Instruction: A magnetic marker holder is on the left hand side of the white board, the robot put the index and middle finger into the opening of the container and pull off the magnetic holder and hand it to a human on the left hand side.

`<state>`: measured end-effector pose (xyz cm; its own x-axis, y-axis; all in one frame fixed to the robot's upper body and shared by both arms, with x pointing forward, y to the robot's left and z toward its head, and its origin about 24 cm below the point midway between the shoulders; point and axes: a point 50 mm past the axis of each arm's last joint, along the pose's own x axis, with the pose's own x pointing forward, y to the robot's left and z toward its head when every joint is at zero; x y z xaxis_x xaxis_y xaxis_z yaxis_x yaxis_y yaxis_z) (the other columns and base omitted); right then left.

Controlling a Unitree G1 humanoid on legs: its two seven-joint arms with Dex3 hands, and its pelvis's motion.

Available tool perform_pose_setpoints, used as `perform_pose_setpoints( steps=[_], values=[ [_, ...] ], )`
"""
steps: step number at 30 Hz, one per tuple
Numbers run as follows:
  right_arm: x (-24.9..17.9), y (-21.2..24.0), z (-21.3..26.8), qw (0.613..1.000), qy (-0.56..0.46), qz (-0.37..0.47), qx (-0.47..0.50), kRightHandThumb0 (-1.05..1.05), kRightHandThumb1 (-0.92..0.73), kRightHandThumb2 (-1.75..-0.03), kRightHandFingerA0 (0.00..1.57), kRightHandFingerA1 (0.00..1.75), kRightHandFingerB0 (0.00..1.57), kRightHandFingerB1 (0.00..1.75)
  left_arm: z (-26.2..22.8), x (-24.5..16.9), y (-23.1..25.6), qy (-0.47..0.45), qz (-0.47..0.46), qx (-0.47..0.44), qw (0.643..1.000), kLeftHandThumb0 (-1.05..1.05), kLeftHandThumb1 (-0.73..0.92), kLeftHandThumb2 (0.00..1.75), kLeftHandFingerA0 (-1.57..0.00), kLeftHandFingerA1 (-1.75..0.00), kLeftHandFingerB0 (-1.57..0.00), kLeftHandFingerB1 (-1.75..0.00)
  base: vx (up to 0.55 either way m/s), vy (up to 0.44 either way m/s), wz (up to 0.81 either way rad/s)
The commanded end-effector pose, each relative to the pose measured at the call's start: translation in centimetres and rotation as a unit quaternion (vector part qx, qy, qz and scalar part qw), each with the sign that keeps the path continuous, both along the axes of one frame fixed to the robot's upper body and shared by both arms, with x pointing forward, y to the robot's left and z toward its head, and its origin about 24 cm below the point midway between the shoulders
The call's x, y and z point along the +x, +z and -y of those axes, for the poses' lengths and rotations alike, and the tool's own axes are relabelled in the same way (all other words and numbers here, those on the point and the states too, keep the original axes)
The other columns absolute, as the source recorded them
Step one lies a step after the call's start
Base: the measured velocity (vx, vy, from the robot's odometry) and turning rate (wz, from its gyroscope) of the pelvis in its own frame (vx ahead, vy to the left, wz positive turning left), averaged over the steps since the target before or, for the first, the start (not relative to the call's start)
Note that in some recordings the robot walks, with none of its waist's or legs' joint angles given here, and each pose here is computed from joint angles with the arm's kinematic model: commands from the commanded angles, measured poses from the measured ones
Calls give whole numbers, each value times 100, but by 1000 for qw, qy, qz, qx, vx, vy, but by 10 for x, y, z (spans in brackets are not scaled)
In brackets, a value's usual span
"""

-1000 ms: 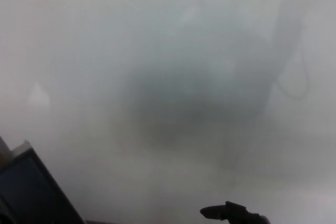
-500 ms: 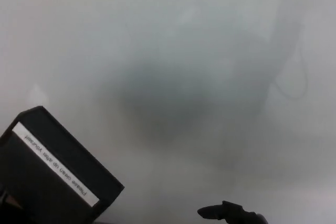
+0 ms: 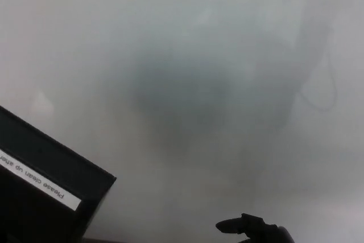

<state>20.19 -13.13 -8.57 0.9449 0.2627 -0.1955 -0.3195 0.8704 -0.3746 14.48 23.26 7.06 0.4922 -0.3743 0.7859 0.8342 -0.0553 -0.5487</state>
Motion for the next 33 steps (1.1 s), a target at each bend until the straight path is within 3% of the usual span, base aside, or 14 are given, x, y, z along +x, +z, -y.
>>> perform_pose_setpoints(
  steps=[1,24,31,33],
  values=[
    [6,1,8,999,-3,5,-32,-37,-65,-59,86,54,70,48,-5,-6,13,-10,74,-61,995,-93,56,58,-25,-31,-19,-32,0,0,0],
    [-23,-11,7,999,4,0,-51,-34,-64,-59,89,57,71,49,-2,-22,1,-21,28,-54,998,-100,59,59,-25,-31,-24,-34,0,0,0],
    [-8,-4,12,998,-8,21,-61,-36,-65,-60,88,55,72,49,4,0,1,-39,45,-58,997,-99,62,60,-24,-31,-21,-34,0,0,0],
    [-11,-5,16,998,-16,19,-61,-35,-64,-59,89,57,70,49,6,4,0,-32,53,-49,997,-96,70,60,-28,-31,-20,-34,0,0,0]
  ],
)
